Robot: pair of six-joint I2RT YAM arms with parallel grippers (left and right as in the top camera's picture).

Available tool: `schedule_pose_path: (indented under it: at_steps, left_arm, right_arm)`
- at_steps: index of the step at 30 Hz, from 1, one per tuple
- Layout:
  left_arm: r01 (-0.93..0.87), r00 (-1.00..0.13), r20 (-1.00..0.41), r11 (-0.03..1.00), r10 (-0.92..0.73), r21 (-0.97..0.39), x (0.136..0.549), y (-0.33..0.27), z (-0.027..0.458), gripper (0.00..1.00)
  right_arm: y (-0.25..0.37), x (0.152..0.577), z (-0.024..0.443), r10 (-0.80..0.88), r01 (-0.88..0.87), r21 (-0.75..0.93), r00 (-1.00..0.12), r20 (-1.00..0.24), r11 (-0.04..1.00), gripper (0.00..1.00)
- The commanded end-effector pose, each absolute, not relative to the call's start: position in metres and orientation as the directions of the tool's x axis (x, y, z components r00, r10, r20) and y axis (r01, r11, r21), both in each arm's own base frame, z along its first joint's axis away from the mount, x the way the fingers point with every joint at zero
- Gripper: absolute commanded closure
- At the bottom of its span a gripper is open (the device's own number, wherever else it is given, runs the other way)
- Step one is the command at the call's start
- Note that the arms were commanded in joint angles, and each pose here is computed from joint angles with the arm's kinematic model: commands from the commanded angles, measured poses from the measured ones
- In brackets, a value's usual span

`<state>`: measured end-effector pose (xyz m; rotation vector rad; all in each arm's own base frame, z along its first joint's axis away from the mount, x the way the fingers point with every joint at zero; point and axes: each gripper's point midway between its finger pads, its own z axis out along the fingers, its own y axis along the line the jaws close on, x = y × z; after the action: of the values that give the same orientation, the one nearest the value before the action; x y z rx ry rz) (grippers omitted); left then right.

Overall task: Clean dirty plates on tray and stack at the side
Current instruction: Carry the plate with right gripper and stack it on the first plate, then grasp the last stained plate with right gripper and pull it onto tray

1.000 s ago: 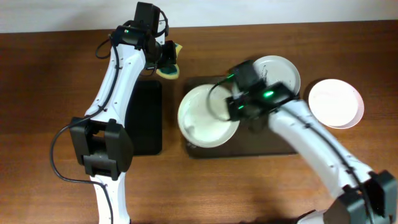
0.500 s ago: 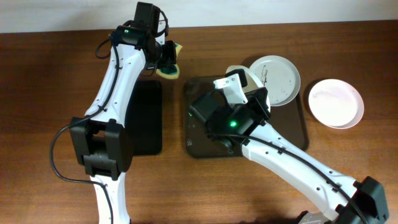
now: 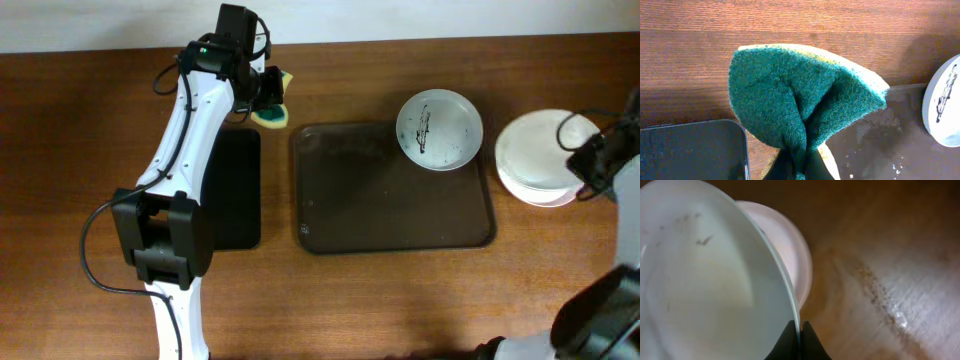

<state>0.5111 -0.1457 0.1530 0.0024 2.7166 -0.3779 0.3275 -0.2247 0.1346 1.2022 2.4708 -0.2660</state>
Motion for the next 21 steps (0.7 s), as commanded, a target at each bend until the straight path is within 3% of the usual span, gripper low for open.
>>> schedule_pose_path:
  at_steps: [1, 2, 3, 4, 6, 8, 11, 13, 17, 20, 21]
  left_arm:
    - [0.076, -0.911, -0.409, 0.962, -0.040, -0.263, 0.514, -0.147, 0.164, 1.00]
    - [0.076, -0.912, -0.409, 0.962, -0.040, -0.263, 0.514, -0.146, 0.163, 1.00]
    - [0.076, -0.911, -0.410, 0.962, -0.040, -0.263, 0.514, -0.147, 0.164, 1.00]
    - [0.076, -0.912, -0.409, 0.962, -0.040, -0.263, 0.514, -0.146, 0.163, 1.00]
    - [0.076, -0.911, -0.410, 0.962, -0.040, -0.263, 0.514, -0.146, 0.163, 1.00]
    - [0.076, -0.911, -0.410, 0.962, -0.040, -0.263, 0.514, -0.147, 0.164, 1.00]
    - [0.073, -0.923, -0.385, 0.963, -0.033, -0.259, 0.507, -0.147, 0.160, 1.00]
    - [0.070, -0.927, -0.374, 0.964, -0.032, -0.258, 0.505, -0.147, 0.159, 1.00]
    - [0.070, -0.927, -0.374, 0.964, -0.033, -0.258, 0.505, -0.147, 0.159, 1.00]
    - [0.070, -0.927, -0.374, 0.964, -0.033, -0.258, 0.505, -0.147, 0.159, 1.00]
    - [0.070, -0.927, -0.374, 0.964, -0.033, -0.258, 0.505, -0.147, 0.159, 1.00]
  right_arm:
    - [-0.250, 0.328, 0.097, 0.766, 0.820, 0.000, -0.536, -0.355, 0.573, 0.96]
    - [-0.253, 0.333, 0.084, 0.769, 0.819, 0.001, -0.538, -0.347, 0.573, 0.96]
    - [-0.248, 0.347, 0.071, 0.747, 0.787, 0.028, -0.573, -0.337, 0.616, 0.82]
    - [-0.241, 0.364, 0.069, 0.700, 0.737, 0.049, -0.617, -0.360, 0.674, 0.52]
    - [-0.226, 0.390, 0.118, 0.617, 0.657, 0.066, -0.663, -0.423, 0.751, 0.42]
    - [-0.148, 0.421, 0.162, 0.434, 0.415, 0.138, -0.806, -0.402, 0.899, 0.41]
    - [-0.057, 0.415, 0.095, 0.274, 0.252, 0.117, -0.931, -0.241, 0.961, 0.40]
    - [-0.050, 0.401, 0.043, 0.319, 0.302, 0.119, -0.930, -0.181, 0.946, 0.57]
    - [-0.052, 0.414, 0.011, 0.314, 0.285, 0.137, -0.902, -0.297, 0.949, 0.60]
    - [-0.029, 0.425, 0.016, 0.270, 0.224, 0.171, -0.906, -0.327, 0.959, 0.64]
    - [-0.021, 0.436, 0.037, 0.269, 0.197, 0.225, -0.893, -0.361, 0.954, 0.64]
